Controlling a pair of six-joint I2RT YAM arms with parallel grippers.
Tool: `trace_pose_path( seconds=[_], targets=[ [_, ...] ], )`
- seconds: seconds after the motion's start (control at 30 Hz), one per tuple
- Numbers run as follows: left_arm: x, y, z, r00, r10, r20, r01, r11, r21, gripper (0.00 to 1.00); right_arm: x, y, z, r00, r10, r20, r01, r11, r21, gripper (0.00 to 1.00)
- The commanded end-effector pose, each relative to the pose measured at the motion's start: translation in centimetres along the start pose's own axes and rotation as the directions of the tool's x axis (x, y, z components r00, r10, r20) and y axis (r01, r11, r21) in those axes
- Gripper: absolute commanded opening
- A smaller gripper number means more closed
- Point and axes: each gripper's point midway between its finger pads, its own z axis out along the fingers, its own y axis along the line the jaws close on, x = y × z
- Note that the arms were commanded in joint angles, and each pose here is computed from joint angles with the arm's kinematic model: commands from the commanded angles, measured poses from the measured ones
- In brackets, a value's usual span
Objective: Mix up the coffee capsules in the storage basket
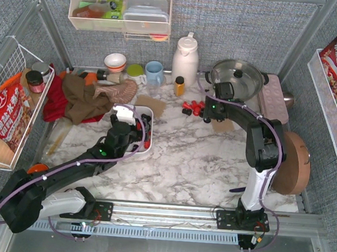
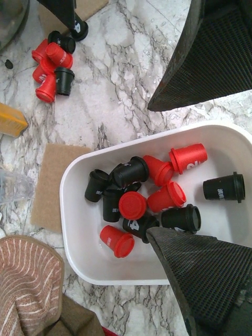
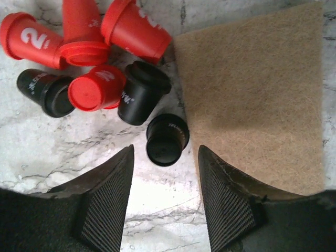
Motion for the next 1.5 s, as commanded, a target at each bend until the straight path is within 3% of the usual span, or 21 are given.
trace_pose_path(
  seconds=[0.0,0.43,0.87,1.13,1.47],
  targets=[
    [-0.4,-0.6,0.3,1.0,-0.007,0.023,0.006,1.0,0.027,0.99,-0.7,0.2,0.4,1.0,0.018,0.011,-0.017,1.0,-0.024,0.56],
    [-0.4,-1.1,0.8,1.0,-0.018,0.026,0.017,0.999,0.04,0.99,-0.9,0.2,1.5,1.0,0.009,-0.003,-0.01,0.999,-0.038,0.49],
    [-1.9,-1.4,1.1,0.987,-0.129,0.097,0.126,0.991,0.037,0.99,-0.7,0.3,1.0,1.0,0.016,-0.006,-0.016,0.999,-0.047,0.29],
    [-1.2,-1.6,0.4,0.993,-0.057,0.107,0.047,0.994,0.094,0.99,-1.4,0.8,-1.5,0.999,0.014,0.03,-0.012,0.997,-0.074,0.22],
    [-1.0,-2.9,0.1,0.992,-0.081,0.1,0.063,0.983,0.174,0.99,-2.1,1.3,-7.2,0.995,0.002,0.103,0.007,0.996,-0.094,0.2]
  ],
)
